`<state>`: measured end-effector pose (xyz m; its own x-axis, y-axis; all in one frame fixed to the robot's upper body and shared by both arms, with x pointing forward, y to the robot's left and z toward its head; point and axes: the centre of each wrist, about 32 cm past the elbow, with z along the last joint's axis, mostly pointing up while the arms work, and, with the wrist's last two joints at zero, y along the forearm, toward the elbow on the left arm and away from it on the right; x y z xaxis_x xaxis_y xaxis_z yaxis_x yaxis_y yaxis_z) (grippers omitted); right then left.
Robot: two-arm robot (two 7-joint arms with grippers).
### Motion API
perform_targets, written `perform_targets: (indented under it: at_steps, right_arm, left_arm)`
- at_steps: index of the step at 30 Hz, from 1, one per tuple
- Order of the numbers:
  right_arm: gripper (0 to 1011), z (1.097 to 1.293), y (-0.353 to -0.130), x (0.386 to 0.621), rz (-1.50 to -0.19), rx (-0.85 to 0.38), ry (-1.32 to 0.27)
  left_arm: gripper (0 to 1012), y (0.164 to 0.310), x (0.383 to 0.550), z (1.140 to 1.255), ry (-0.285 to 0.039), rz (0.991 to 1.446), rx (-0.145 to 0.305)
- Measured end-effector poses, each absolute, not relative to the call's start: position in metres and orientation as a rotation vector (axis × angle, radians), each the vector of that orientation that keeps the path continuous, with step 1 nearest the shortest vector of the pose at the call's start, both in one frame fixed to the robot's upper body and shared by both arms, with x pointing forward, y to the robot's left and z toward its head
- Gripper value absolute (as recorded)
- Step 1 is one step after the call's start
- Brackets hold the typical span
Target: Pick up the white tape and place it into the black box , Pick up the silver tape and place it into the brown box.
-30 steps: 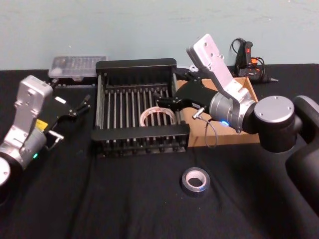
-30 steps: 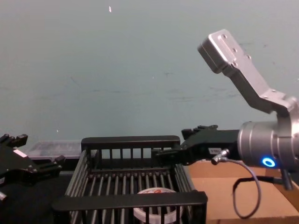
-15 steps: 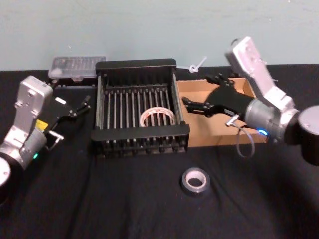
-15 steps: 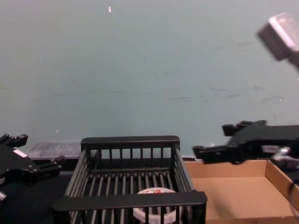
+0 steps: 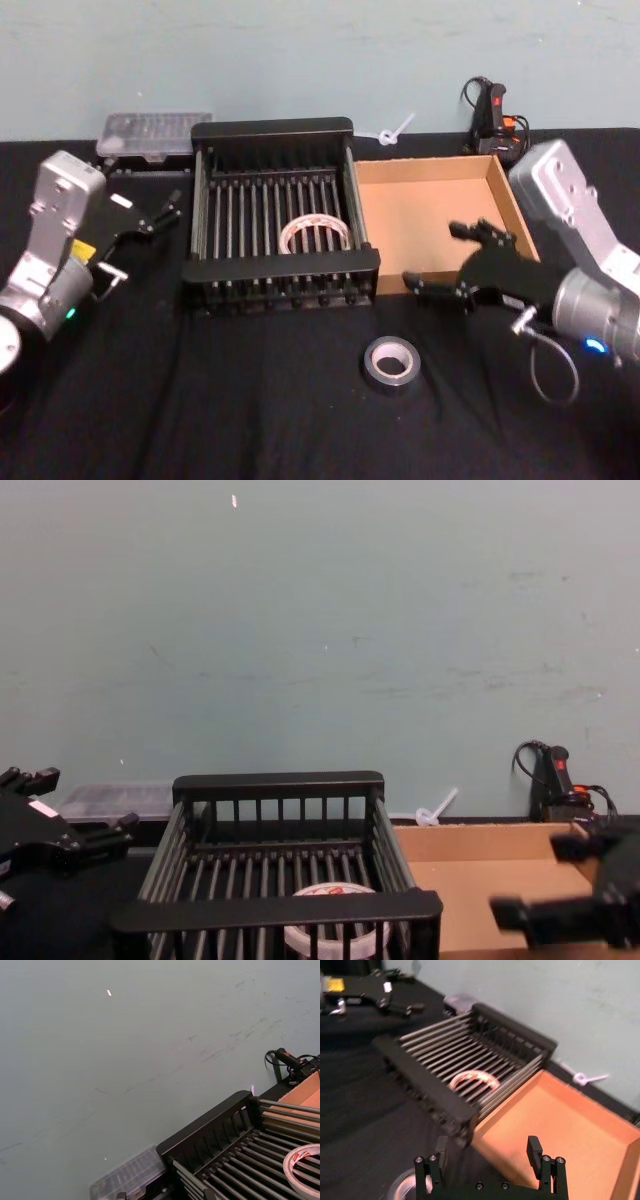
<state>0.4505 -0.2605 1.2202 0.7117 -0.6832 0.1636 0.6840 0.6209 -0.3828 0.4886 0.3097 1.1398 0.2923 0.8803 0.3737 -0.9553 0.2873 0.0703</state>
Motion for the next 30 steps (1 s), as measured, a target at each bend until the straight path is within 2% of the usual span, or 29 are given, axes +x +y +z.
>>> perform_targets:
  at_steps: [13, 30]
  right_arm:
    - [1002, 1.199, -0.258, 0.427, -0.674, -0.513, 0.098]
    - [1003, 1.184, -0.255, 0.433, -0.677, -0.542, 0.135]
  left_arm:
    - [1001, 0.31, 0.489, 1.14, -0.285, 1.248, 0.304]
    - [1001, 0.31, 0.489, 1.14, -0.285, 1.248, 0.304]
